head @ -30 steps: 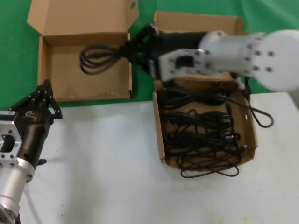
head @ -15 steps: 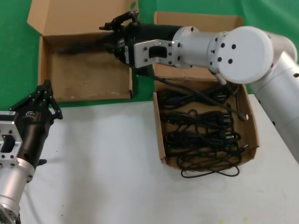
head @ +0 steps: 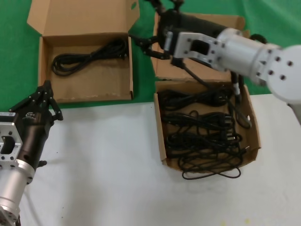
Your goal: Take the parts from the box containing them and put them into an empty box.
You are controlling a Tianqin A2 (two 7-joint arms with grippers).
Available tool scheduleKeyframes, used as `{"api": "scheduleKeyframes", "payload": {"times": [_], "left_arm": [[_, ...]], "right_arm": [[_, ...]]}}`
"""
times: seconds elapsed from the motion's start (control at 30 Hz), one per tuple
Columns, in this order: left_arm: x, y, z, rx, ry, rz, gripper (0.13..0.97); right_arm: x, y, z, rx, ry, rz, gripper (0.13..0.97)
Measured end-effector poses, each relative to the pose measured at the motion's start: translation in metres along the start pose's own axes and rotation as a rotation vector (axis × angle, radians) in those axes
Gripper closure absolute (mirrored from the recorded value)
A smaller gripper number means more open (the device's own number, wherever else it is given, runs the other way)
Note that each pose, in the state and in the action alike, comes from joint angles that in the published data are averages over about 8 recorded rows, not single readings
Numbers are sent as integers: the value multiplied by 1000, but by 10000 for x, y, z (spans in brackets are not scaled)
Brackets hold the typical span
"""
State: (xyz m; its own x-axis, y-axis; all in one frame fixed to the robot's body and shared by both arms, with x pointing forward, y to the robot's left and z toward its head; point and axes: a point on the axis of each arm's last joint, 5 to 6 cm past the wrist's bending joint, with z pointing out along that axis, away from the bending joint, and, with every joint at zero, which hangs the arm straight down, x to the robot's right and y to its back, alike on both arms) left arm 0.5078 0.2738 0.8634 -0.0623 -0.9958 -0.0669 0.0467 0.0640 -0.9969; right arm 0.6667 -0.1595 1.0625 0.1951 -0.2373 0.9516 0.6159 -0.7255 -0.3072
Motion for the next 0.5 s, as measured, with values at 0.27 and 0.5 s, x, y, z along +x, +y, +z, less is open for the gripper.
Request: {"api": "scheduleKeyframes", "payload": {"times": [0.27, 0.5], "left_arm": [[0, 0, 0, 0, 0, 0, 952], [0, 1, 0, 0, 0, 0, 942]], "right_arm": [[-101, 153, -373, -1, 70, 114, 477], [-153, 190, -476, 1, 92, 147, 312]]}}
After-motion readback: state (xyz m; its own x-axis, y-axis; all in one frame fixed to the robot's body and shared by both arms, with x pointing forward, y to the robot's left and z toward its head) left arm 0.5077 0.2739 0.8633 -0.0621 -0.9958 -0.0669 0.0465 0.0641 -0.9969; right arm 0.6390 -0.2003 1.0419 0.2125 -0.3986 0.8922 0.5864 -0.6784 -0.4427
